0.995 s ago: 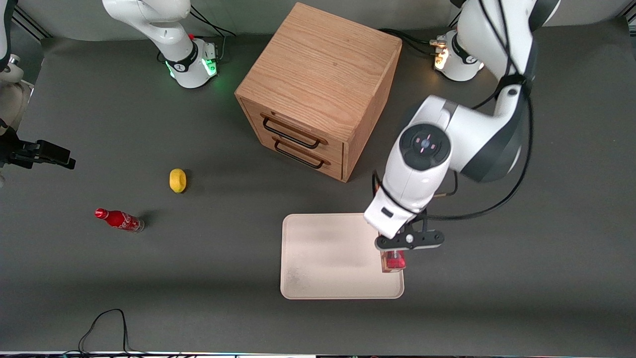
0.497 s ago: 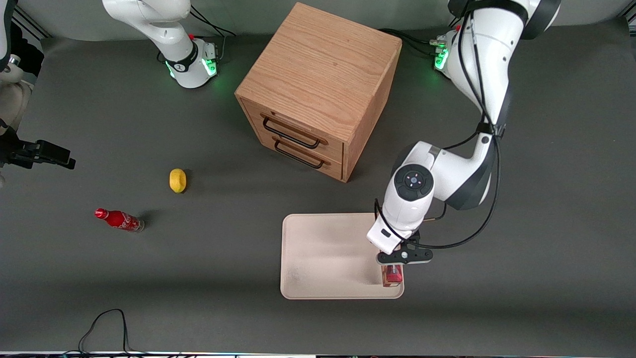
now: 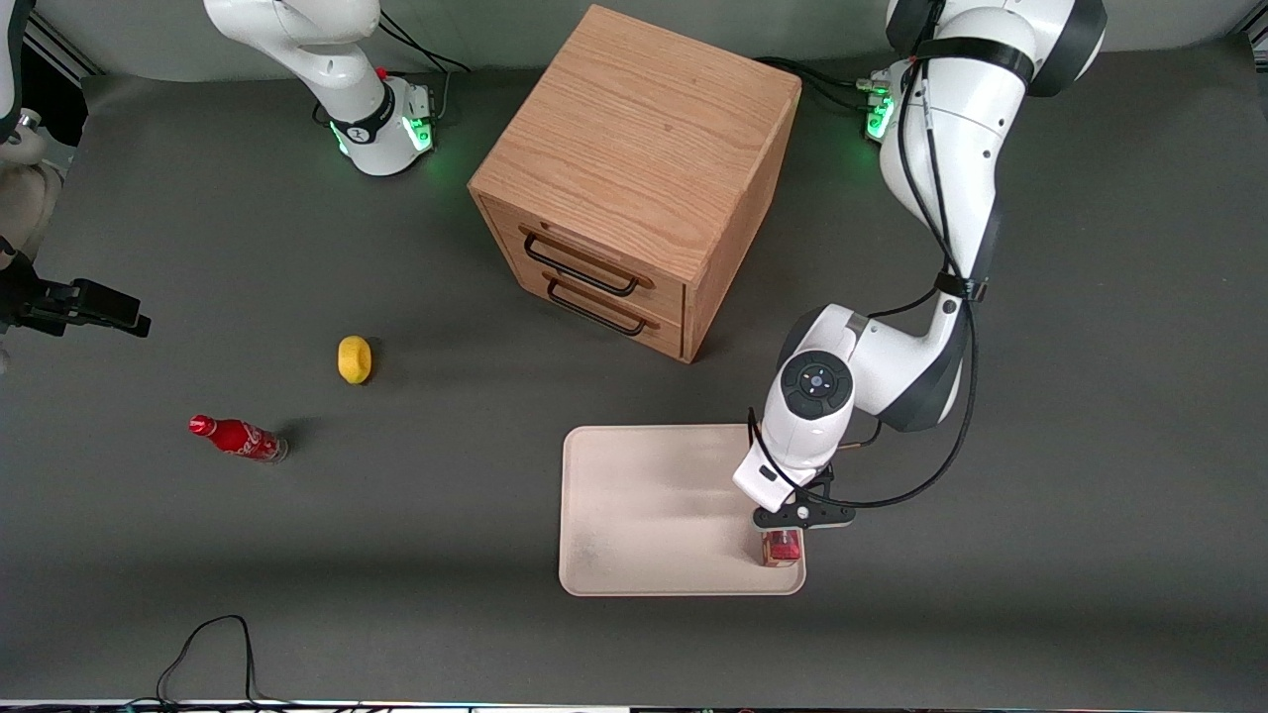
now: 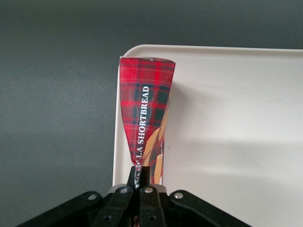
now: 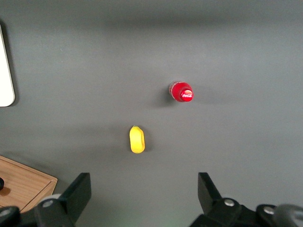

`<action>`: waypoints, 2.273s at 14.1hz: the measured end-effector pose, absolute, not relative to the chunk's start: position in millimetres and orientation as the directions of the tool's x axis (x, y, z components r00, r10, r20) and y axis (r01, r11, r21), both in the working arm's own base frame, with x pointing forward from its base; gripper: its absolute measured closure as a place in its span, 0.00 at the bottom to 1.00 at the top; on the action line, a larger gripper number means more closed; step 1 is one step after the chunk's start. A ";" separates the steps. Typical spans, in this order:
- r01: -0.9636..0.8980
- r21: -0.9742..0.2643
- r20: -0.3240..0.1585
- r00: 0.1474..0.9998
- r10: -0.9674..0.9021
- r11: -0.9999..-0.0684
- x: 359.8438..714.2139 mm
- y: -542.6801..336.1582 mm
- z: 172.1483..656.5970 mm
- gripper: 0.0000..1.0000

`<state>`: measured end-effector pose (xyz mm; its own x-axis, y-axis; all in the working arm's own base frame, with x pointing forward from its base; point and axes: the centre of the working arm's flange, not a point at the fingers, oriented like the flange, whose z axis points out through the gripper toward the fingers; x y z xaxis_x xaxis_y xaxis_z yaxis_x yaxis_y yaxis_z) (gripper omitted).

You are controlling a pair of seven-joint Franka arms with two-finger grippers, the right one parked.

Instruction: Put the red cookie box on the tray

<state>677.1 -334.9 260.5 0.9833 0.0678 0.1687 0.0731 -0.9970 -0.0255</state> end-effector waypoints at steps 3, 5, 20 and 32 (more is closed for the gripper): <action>0.087 -0.024 0.169 0.982 0.082 -0.996 677.2 -334.6 260.1 0.94; 0.102 -0.022 0.168 0.981 0.097 -0.995 677.3 -334.2 259.3 0.73; 0.226 -0.024 0.185 0.958 0.218 -0.974 635.6 -293.2 522.5 0.00; 0.162 -0.051 0.069 0.985 0.158 -0.985 602.9 -133.2 599.2 0.00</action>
